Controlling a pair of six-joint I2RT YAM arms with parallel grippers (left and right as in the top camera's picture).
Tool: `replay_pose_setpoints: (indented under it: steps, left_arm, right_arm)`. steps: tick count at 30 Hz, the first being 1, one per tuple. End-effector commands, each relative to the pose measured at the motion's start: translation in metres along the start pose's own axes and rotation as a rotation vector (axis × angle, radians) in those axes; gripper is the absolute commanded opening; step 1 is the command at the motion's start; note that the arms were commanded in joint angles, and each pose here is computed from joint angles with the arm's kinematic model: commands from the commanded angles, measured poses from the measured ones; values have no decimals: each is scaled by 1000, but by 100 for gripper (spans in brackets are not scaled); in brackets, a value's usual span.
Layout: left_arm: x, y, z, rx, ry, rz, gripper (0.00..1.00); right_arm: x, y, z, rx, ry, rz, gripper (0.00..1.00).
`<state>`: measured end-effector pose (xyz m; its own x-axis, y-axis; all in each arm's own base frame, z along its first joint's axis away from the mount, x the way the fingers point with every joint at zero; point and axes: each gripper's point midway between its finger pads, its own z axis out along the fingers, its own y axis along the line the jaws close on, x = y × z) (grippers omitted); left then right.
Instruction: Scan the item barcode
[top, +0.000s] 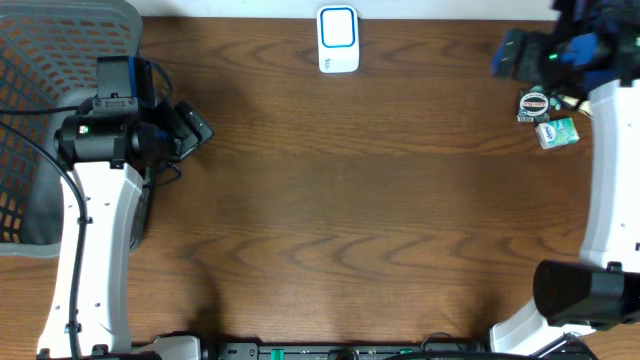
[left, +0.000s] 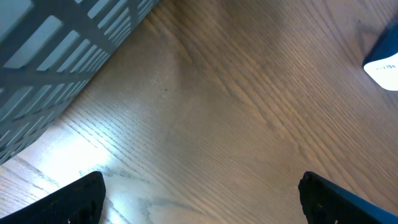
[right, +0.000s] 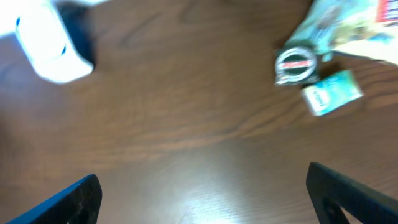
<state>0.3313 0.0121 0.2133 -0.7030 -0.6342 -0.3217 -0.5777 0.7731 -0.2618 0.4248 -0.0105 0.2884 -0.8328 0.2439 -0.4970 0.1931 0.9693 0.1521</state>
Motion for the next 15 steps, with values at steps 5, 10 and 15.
replay_pose_setpoints:
  steps: [5, 10, 15]
  left_arm:
    - [-2, 3, 0, -13, -8, -6, 98]
    - [-2, 3, 0, -13, -8, -6, 98]
    - [-2, 3, 0, -13, -8, -6, 98]
  right_arm:
    - [56, 14, -4, -2, 20, -21, 99]
    - [91, 6, -17, -44, -106, -21, 99]
    - [132, -5, -28, -71, -199, -23, 99]
